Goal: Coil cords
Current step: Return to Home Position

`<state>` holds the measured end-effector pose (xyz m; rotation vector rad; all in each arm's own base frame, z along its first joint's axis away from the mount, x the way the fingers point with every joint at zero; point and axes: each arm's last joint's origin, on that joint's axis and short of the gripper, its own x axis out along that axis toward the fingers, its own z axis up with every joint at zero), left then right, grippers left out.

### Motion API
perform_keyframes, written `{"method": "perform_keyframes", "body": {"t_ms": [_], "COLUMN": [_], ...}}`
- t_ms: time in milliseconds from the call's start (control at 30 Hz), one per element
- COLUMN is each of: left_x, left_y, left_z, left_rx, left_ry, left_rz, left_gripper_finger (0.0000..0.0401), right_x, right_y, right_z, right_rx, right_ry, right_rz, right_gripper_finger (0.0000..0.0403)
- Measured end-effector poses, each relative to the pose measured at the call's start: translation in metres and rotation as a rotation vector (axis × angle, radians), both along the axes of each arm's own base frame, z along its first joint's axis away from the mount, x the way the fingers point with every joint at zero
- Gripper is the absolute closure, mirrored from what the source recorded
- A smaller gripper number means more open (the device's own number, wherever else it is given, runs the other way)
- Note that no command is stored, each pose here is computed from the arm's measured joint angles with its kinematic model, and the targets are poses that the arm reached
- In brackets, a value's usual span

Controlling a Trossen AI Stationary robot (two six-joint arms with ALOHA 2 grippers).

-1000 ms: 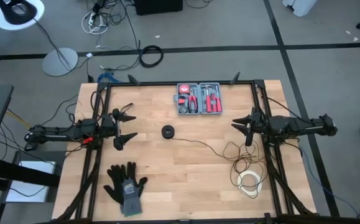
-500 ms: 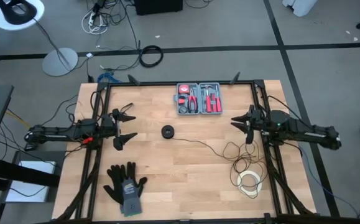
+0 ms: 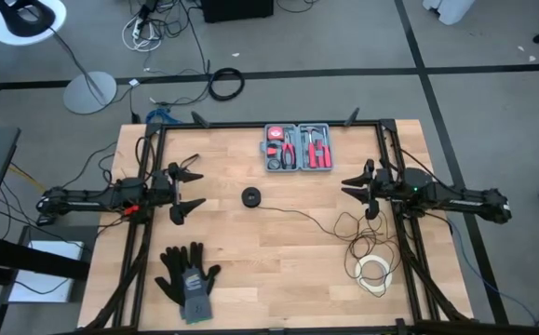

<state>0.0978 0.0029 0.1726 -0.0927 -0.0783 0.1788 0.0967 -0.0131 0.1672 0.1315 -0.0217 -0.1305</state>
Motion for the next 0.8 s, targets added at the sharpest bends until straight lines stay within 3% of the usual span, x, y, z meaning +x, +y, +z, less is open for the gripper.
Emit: {"method": "perform_keyframes", "body": {"t_ms": [333, 800], "left_x": [0.0000, 0.0000], "left_y": [0.0000, 0.0000], "left_z": [0.0000, -0.0001], "left_rx": [0.000, 0.000], "left_ry": [0.000, 0.001], "left_rz": [0.000, 0.000], "left_gripper_finger": [0.0009, 0.0009], "right_x": [0.0060, 0.0067], "right_y": [0.0011, 0.0010], "right_z": [-0.0079, -0.0091], "right_rx": [0.039, 0.043], "right_ry": [0.092, 0.104], "right_rz": [0.017, 0.014], "right_gripper_finger": [0.0294, 0.0294]}}
